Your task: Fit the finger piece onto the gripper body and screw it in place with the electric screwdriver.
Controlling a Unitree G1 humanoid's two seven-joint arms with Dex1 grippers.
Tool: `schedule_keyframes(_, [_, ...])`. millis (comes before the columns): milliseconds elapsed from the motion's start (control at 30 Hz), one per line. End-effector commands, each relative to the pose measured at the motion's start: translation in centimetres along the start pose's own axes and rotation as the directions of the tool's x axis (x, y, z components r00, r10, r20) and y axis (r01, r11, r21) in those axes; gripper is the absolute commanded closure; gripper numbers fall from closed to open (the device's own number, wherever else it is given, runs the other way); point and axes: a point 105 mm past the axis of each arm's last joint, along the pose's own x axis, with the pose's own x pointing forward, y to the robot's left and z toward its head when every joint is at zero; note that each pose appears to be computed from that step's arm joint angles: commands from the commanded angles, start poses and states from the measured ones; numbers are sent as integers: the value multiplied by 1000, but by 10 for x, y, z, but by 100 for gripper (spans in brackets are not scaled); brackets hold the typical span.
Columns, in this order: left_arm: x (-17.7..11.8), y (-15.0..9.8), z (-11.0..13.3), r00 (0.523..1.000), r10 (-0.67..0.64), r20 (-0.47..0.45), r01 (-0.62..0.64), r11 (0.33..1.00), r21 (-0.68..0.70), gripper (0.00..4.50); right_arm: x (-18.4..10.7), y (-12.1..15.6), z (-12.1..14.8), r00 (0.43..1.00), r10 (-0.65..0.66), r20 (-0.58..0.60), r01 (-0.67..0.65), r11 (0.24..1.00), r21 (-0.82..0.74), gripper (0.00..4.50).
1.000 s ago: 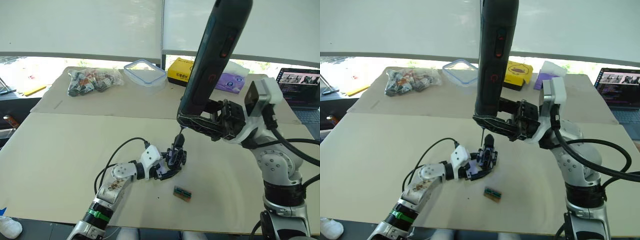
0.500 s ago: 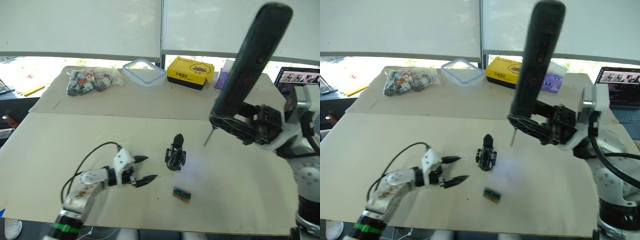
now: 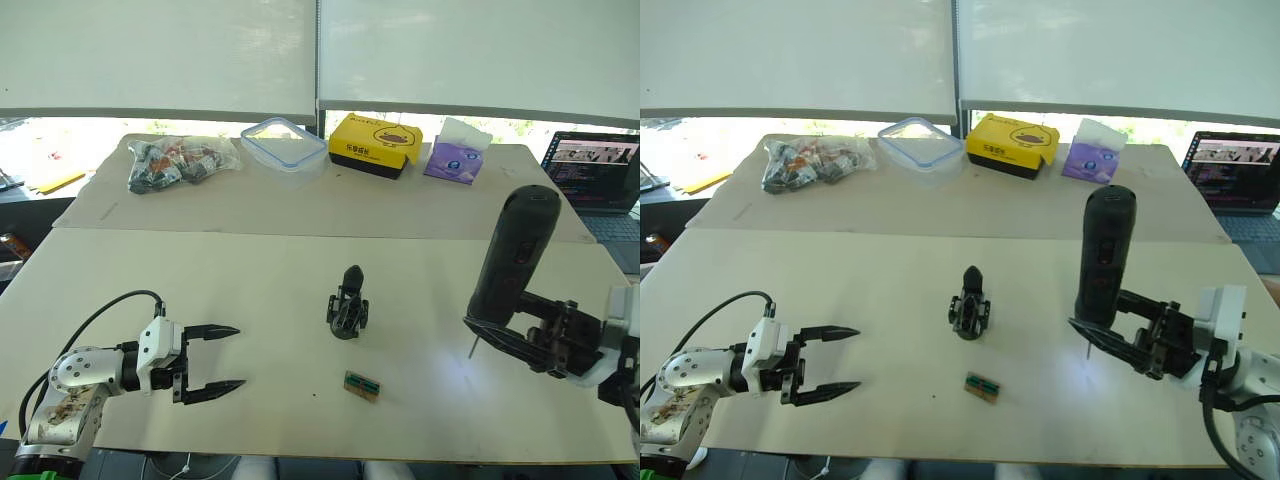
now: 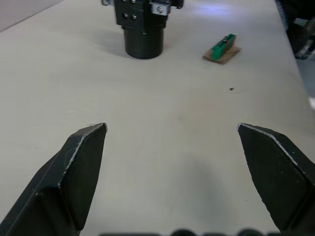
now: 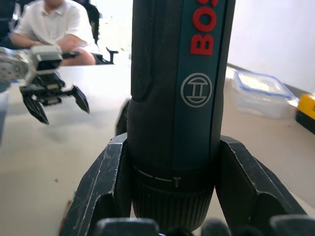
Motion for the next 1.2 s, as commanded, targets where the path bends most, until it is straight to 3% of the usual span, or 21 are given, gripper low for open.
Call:
schedule_keyframes(33, [20,-15,12,992,-122,19,121,992,42,2,28,21,22,985,126,121,-120,991,-54,254])
schedule_keyframes(133, [45,-37,4,947,-318,-47,321,943,89,2,53,42,27,954,223,202,-220,975,-39,254])
schedule_keyframes(267, [75,-14,20,969,-243,41,238,966,100,2,70,53,24,929,280,242,-280,959,-33,254])
schedule_keyframes(400, [94,-22,18,962,-268,58,262,960,96,2,78,59,18,914,312,257,-314,949,-34,254])
schedule_keyframes(667, [119,-41,6,958,-284,27,282,958,55,2,80,70,7,893,368,259,-375,927,-25,254])
schedule_keyframes(933, [136,-36,1,976,-217,35,216,976,36,2,79,60,-4,906,345,245,-352,936,-17,254])
schedule_keyframes(1200, [148,-38,-5,974,-227,15,227,974,26,2,81,54,-8,912,335,238,-340,940,-24,254])
